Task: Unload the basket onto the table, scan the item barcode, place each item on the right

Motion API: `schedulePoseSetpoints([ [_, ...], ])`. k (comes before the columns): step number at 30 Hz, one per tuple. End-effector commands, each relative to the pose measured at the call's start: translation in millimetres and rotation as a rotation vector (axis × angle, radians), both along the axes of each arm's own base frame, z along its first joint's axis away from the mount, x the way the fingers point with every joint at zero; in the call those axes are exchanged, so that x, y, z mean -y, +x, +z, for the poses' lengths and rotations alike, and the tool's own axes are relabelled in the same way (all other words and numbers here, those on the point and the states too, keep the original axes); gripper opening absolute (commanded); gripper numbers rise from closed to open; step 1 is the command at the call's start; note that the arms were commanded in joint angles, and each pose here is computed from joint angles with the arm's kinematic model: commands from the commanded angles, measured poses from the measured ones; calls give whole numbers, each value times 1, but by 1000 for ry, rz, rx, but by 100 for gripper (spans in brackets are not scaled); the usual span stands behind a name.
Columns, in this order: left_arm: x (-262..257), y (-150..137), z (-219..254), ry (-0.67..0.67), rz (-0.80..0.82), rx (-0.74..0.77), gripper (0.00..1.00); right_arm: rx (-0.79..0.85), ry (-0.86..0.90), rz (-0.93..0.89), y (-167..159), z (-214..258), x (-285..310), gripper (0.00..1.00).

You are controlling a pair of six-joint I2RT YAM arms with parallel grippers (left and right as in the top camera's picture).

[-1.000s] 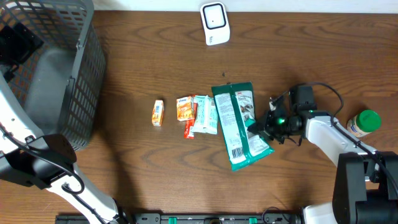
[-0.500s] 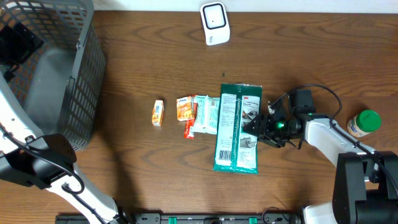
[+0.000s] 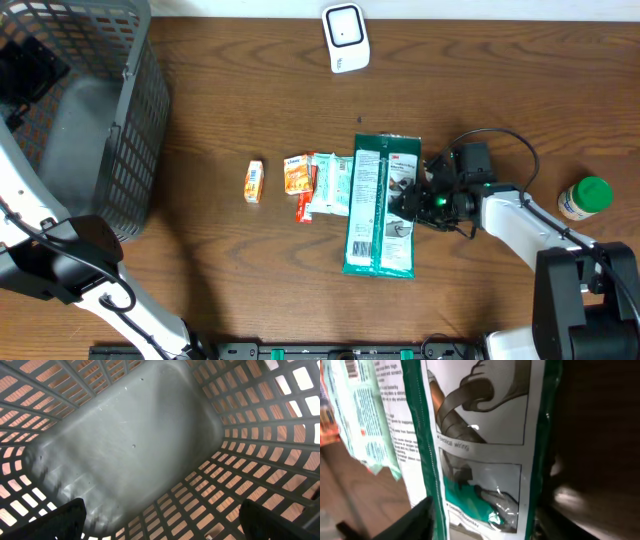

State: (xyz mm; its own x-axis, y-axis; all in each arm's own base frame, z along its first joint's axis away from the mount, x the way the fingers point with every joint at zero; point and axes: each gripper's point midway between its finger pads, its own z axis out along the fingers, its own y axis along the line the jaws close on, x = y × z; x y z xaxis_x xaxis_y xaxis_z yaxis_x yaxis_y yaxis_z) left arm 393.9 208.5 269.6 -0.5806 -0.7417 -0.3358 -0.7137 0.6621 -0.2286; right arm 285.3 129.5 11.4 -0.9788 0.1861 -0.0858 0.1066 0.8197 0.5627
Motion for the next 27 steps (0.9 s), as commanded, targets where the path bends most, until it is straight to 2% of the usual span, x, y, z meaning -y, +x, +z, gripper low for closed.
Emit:
schedulePoseSetpoints([
  [1,4,-2,15,9,-4,37,98,0,-15,1,-4,-2,-6,48],
  [3,4,-2,15,9,-4,37,98,14,-13,15,-3,-2,-10,45],
  [6,4,-2,15,9,-4,37,98,37,-6,37,-2,0,-17,18],
  [7,4,-2,15,9,-4,37,98,43,3,41,-1,2,-19,6],
  [8,4,-2,15,9,-4,37,98,51,15,49,0,3,-21,1],
  [13,4,-2,15,9,-4,37,98,133,194,122,7,32,-36,1],
  [18,4,-2,15,8,-4,37,98,181,291,88,13,61,-24,1],
  [27,4,-2,15,9,-4,37,98,311,553,216,1,114,-25,1],
])
